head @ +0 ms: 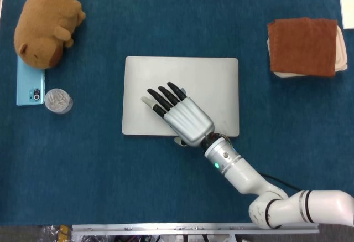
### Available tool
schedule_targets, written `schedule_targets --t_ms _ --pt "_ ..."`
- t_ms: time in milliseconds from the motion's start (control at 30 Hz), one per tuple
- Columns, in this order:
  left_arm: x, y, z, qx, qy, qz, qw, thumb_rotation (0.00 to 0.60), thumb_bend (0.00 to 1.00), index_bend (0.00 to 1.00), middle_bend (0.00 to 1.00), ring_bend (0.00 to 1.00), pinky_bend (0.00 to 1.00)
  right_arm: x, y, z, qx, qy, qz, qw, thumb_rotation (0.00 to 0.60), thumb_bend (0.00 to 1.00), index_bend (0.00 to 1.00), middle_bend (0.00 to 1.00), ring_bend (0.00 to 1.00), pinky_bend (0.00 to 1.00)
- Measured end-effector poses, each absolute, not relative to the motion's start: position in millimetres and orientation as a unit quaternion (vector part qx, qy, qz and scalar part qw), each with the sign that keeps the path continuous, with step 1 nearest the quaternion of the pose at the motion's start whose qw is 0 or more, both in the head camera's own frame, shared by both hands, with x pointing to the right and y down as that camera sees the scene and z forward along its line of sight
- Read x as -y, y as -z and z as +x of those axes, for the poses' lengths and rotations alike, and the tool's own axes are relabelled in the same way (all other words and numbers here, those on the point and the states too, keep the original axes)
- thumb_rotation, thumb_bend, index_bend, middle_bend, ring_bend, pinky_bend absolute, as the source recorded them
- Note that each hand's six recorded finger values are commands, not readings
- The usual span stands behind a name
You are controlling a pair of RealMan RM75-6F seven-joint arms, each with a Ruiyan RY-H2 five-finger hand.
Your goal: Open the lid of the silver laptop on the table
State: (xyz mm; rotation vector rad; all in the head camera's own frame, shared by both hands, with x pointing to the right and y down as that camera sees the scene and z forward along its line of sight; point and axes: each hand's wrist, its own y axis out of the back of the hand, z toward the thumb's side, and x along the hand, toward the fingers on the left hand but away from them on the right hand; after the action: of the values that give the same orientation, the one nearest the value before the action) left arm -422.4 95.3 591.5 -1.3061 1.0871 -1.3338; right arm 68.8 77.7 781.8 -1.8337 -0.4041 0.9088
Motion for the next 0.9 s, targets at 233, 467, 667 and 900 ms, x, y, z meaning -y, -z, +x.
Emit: schedule_targets --t_ms 233,467,667,900 --pt "-95 -592 -425 -0.446 0.544 -0.532 0.471 0.600 0.29 0.00 0.00 0.00 0.00 -77 -784 69 0.168 -0.380 -0.757 0.504 0.600 0.14 0.00 0.00 0.00 0.03" --pt "-96 -595 -429 -0.445 0.548 -0.532 0.467 0.600 0.29 0.00 0.00 0.00 0.00 -77 -782 69 0.168 -0.381 -0.756 0.505 0.600 0.20 0.00 0.00 0.00 0.03" --pt "-95 -601 -431 -0.442 0.552 -0.535 0.462 0.600 0.29 0.00 0.00 0.00 0.00 -75 -781 71 0.169 -0.386 -0.751 0.509 0.600 0.24 0.00 0.00 0.00 0.03" --pt "-93 -615 -433 -0.429 0.563 -0.545 0.449 0.600 0.29 0.00 0.00 0.00 0.00 -72 -779 71 0.169 -0.388 -0.743 0.519 0.600 0.26 0.00 0.00 0.00 0.03"
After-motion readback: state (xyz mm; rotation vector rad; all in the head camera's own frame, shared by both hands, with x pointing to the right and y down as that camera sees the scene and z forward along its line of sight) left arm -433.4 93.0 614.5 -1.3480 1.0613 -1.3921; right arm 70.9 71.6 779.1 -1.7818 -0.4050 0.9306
